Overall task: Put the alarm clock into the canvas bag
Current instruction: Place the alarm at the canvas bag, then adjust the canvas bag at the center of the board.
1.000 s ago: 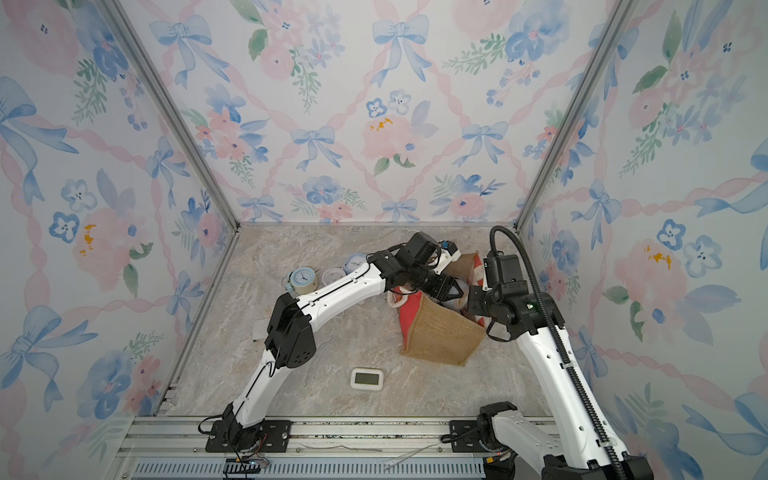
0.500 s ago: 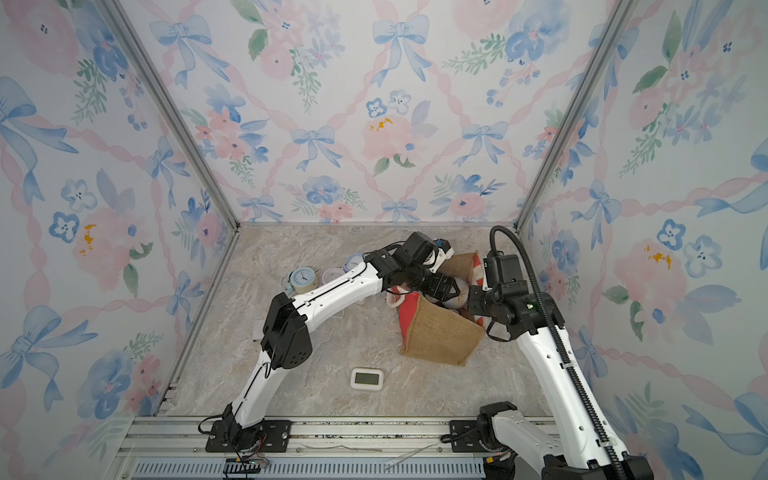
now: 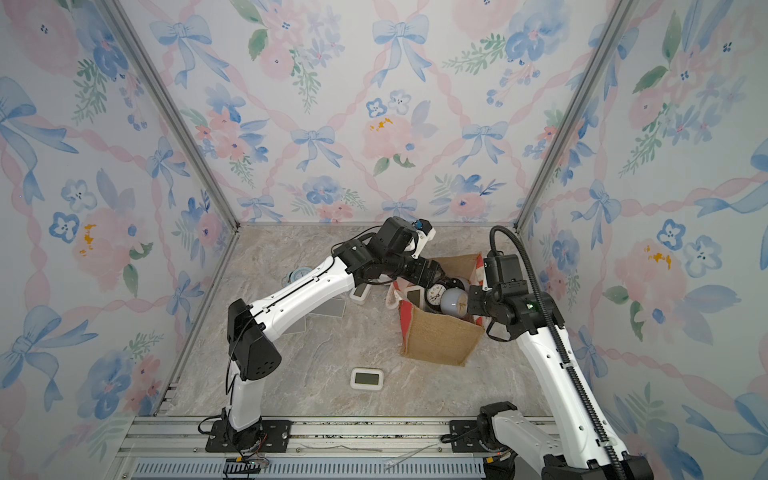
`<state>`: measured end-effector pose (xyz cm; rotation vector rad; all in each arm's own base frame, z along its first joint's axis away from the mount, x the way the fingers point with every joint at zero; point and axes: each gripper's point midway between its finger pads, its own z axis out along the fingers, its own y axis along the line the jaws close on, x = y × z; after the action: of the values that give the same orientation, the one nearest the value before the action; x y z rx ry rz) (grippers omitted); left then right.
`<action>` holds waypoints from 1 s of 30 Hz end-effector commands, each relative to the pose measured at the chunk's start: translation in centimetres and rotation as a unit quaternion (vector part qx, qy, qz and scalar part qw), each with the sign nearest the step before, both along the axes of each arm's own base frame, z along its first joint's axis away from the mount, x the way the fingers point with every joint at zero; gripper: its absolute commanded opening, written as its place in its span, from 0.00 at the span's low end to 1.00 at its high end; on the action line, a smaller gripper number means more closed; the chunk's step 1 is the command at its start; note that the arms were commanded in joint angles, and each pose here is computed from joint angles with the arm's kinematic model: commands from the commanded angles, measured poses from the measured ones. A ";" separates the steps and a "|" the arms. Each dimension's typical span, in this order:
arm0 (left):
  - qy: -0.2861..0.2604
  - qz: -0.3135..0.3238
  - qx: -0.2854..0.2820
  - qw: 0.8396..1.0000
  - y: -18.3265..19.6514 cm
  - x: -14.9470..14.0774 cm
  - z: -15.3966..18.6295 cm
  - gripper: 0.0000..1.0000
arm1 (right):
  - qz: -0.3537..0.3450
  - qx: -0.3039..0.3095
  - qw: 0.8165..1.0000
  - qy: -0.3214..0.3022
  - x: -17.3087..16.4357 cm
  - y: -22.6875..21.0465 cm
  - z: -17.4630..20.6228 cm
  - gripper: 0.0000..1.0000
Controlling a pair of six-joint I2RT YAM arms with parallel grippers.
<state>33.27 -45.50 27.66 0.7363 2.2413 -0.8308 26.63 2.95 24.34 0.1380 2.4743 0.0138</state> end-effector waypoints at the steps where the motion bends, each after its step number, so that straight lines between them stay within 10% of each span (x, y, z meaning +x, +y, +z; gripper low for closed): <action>1: -0.006 -0.001 0.015 1.000 1.4 -0.6 -0.1 0.85 | 0.004 -0.003 1.000 0.007 -0.1 0.1 -0.3 0.19; 12: 0.003 -0.008 0.043 0.999 4.1 -3.7 -1.1 0.80 | -0.007 0.000 1.000 0.022 -0.9 -0.1 -0.6 0.53; 30: 0.036 0.092 0.073 0.992 7.7 1.9 -4.9 0.80 | -0.023 0.013 0.999 0.020 1.7 0.0 -1.0 0.52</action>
<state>34.19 -37.06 25.13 0.5632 2.3555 -0.6132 27.35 2.99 22.57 0.1787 2.5366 0.0038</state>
